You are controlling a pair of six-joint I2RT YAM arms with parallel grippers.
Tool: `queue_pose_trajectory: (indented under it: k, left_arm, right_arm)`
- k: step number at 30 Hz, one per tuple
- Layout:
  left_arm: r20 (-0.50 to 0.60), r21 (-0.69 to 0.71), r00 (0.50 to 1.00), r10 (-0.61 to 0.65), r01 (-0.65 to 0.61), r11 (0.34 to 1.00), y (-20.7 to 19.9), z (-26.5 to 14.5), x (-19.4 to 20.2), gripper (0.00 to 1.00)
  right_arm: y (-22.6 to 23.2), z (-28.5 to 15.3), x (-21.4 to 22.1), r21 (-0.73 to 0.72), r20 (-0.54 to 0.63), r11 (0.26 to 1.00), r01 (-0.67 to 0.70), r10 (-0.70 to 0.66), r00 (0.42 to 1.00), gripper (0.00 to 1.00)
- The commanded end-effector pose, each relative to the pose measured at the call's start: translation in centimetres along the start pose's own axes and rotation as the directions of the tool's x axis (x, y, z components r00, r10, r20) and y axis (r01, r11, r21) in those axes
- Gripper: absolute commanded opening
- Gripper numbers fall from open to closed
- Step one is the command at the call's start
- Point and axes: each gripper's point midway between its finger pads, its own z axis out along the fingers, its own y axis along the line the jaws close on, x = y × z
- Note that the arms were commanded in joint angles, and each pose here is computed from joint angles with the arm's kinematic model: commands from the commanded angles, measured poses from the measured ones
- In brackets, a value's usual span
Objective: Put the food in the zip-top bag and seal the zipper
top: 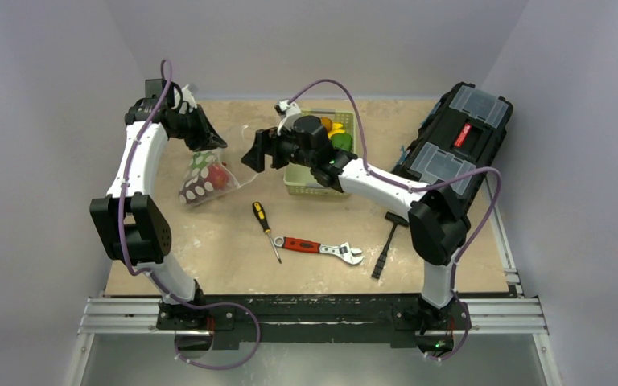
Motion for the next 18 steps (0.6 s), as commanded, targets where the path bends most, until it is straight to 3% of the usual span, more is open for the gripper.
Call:
queue_pose_trajectory:
  k: [1,9,12,18]
  left_arm:
    - [0.036,0.044,0.999,0.013,-0.015,0.999,-1.1,-1.0,-0.6,0.00]
    - [0.038,0.049,0.999,0.015,-0.017,0.999,-1.2,-1.1,-0.6,0.00]
    - [0.039,0.051,0.999,0.015,-0.016,0.999,-1.3,-1.1,-0.6,0.00]
    - [0.037,0.055,0.999,0.015,-0.017,0.998,-1.3,-1.1,-0.5,0.00]
  right_arm:
    - [-3.3,-2.8,-1.7,0.097,0.047,0.995,0.018,-0.023,0.999,0.88]
    - [-10.7,-6.0,-1.0,0.355,0.047,0.934,-0.047,0.032,0.998,0.96]
    - [-13.7,-7.0,-0.9,0.505,0.037,0.862,-0.048,0.034,0.999,0.99]
    - [-18.8,-9.1,-0.7,0.760,-0.022,0.650,0.008,0.014,1.000,0.99]
